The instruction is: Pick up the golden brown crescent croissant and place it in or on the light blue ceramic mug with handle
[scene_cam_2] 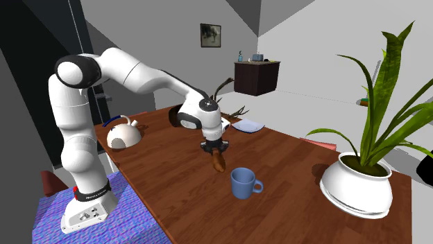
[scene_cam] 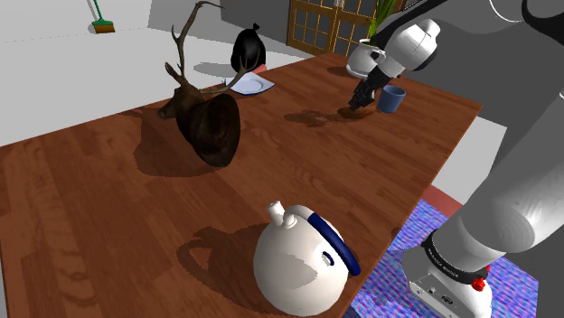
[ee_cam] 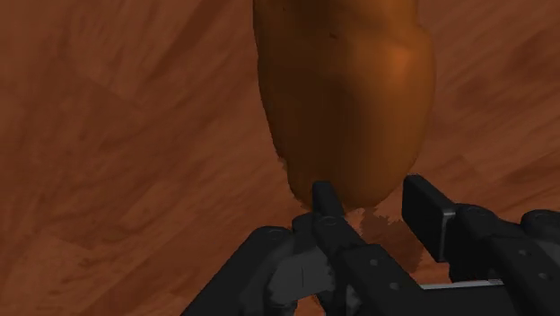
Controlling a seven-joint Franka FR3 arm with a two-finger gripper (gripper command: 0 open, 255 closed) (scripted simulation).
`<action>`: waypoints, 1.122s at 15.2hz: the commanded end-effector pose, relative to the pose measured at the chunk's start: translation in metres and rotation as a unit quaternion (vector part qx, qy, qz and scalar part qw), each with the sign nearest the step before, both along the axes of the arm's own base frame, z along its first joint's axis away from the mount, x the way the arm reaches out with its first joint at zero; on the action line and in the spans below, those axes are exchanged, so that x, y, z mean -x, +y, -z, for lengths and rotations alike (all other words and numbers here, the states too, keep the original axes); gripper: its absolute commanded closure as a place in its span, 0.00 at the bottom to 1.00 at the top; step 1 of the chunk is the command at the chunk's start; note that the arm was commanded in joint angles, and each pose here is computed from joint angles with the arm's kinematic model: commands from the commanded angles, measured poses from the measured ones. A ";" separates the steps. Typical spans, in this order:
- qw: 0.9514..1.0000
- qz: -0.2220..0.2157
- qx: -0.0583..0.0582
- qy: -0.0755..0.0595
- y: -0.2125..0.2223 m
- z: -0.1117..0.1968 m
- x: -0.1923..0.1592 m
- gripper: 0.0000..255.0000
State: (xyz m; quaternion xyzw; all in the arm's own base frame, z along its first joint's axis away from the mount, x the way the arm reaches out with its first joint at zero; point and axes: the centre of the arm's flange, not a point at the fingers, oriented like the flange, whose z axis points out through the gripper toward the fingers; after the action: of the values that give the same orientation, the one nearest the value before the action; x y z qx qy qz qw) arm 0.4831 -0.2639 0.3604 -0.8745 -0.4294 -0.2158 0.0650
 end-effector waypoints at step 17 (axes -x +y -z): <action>0.972 0.026 0.135 0.192 -0.005 0.004 -0.001 0.00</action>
State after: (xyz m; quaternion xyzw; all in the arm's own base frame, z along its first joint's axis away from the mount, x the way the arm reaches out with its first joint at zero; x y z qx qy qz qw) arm 0.4841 -0.2682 0.3619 -0.9111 -0.4114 0.0118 0.0233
